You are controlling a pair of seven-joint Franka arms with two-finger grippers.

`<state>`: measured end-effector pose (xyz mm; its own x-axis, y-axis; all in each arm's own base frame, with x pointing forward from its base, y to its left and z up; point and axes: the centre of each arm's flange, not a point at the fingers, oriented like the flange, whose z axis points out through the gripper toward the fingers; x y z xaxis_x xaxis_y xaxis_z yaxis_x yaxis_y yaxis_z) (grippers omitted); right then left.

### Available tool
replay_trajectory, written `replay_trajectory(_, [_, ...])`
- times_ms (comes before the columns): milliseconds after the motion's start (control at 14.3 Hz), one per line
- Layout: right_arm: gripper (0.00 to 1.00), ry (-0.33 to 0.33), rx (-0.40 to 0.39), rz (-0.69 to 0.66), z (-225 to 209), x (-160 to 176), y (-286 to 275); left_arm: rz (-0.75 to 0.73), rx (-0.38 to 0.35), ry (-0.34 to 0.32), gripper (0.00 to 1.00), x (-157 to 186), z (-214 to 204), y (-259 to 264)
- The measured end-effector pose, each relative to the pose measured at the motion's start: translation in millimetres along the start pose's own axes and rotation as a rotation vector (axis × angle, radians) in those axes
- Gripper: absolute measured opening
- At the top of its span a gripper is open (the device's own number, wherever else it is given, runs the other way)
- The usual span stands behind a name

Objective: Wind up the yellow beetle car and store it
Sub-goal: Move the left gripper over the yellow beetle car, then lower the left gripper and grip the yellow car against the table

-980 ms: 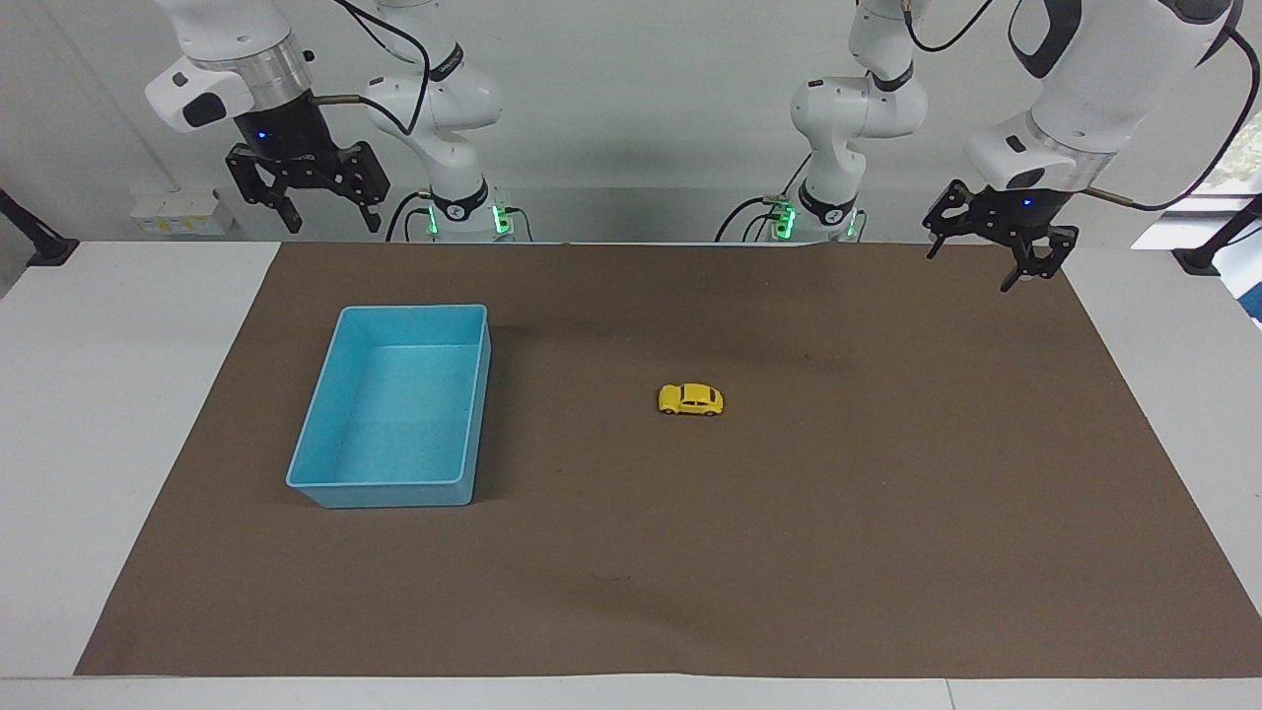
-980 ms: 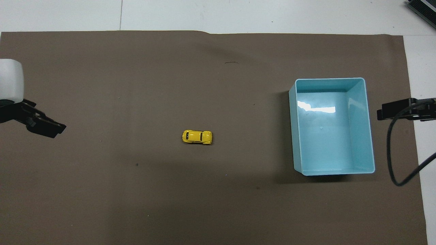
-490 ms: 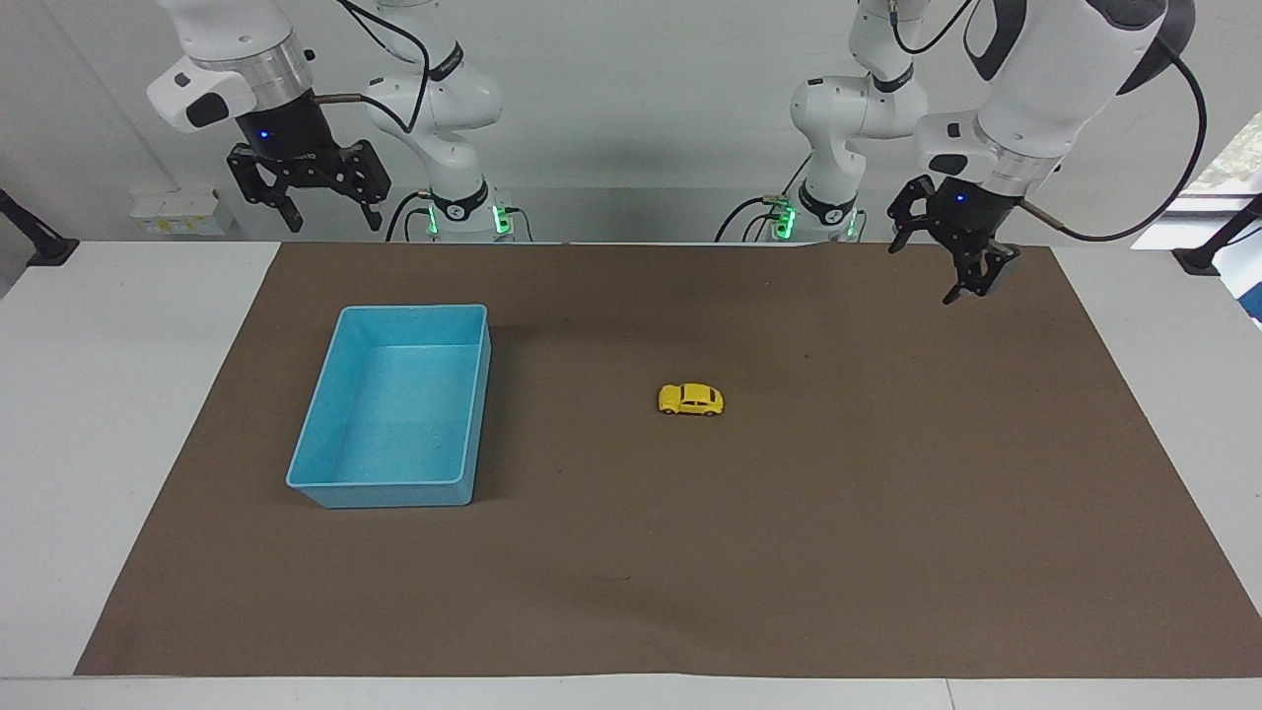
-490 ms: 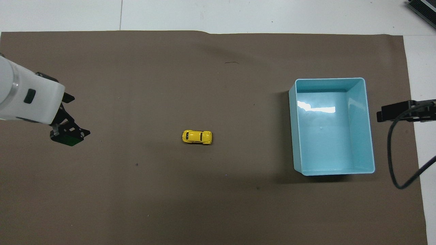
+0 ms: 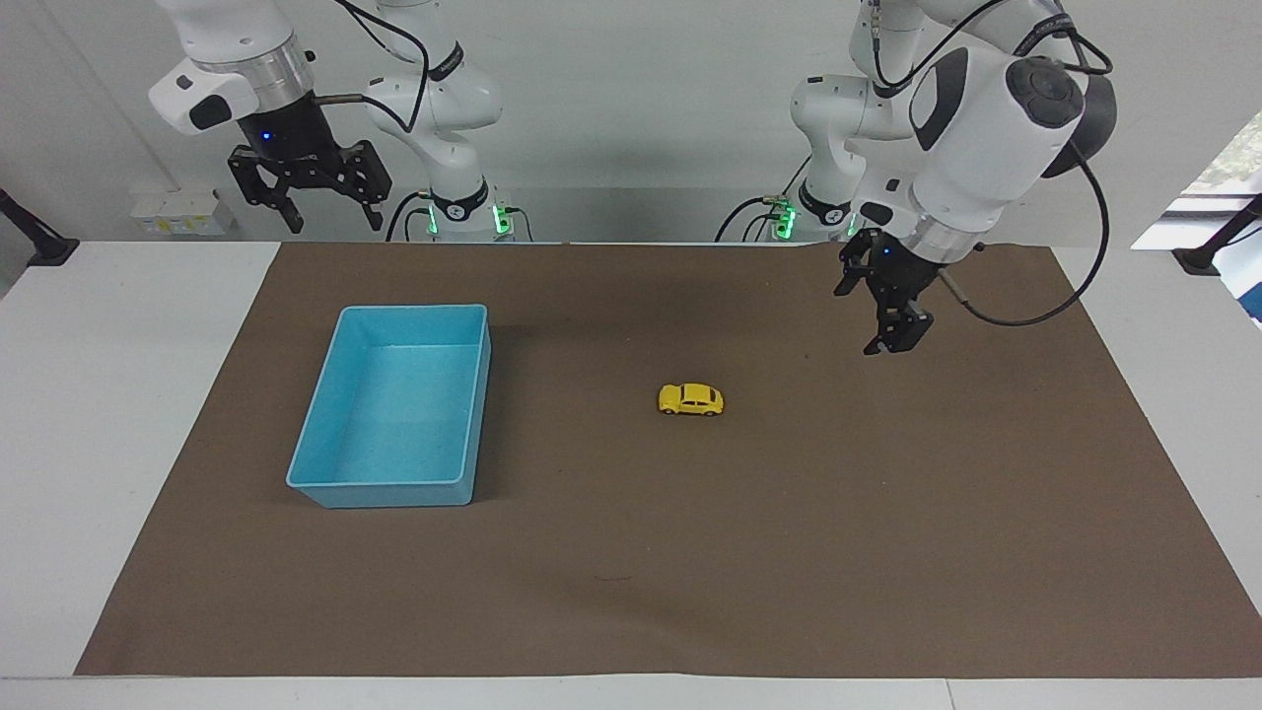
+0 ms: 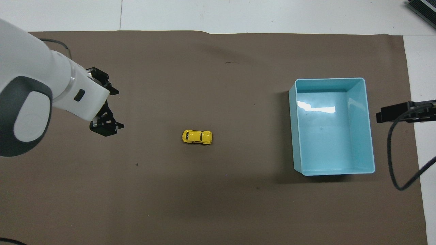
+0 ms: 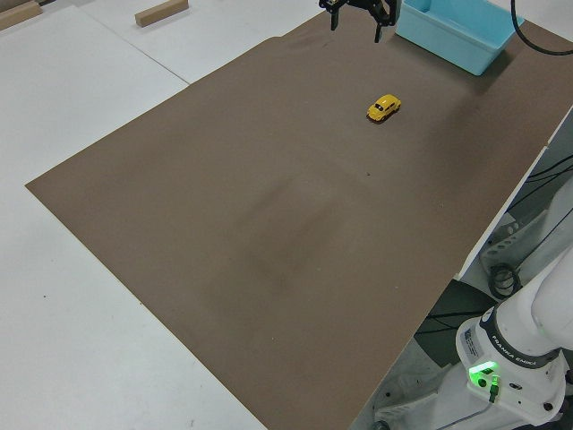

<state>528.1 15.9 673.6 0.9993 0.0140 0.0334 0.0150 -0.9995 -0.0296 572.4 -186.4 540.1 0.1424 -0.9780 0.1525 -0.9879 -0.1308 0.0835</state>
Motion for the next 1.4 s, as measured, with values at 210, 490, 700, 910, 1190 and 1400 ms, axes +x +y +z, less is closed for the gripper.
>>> replay_trajectory(210, [1.0,0.0,0.0,-0.049,0.0,0.0,1.5,0.086,0.01,0.009,1.0,33.8,51.5,3.6])
replay_trajectory(490, [1.0,0.0,0.0,-0.06,0.0,-0.1,1.7,0.17,0.018,0.006,1.0,67.9,116.9,16.4])
replay_trajectory(700, [1.0,0.0,0.0,-0.06,0.0,-0.1,1.7,0.201,0.042,0.009,1.0,82.1,159.5,34.2])
replay_trajectory(910, [1.0,0.0,0.0,-0.06,-0.1,-0.1,1.7,0.204,0.064,0.015,1.0,93.8,188.8,54.0])
replay_trajectory(1190, [1.0,0.0,0.0,-0.061,-0.2,-0.2,1.7,0.185,0.081,0.018,1.0,106.2,224.7,82.8])
replay_trajectory(1400, [1.0,0.0,0.0,-0.061,-0.3,-0.2,1.7,0.164,0.084,0.017,1.0,109.6,246.4,89.9])
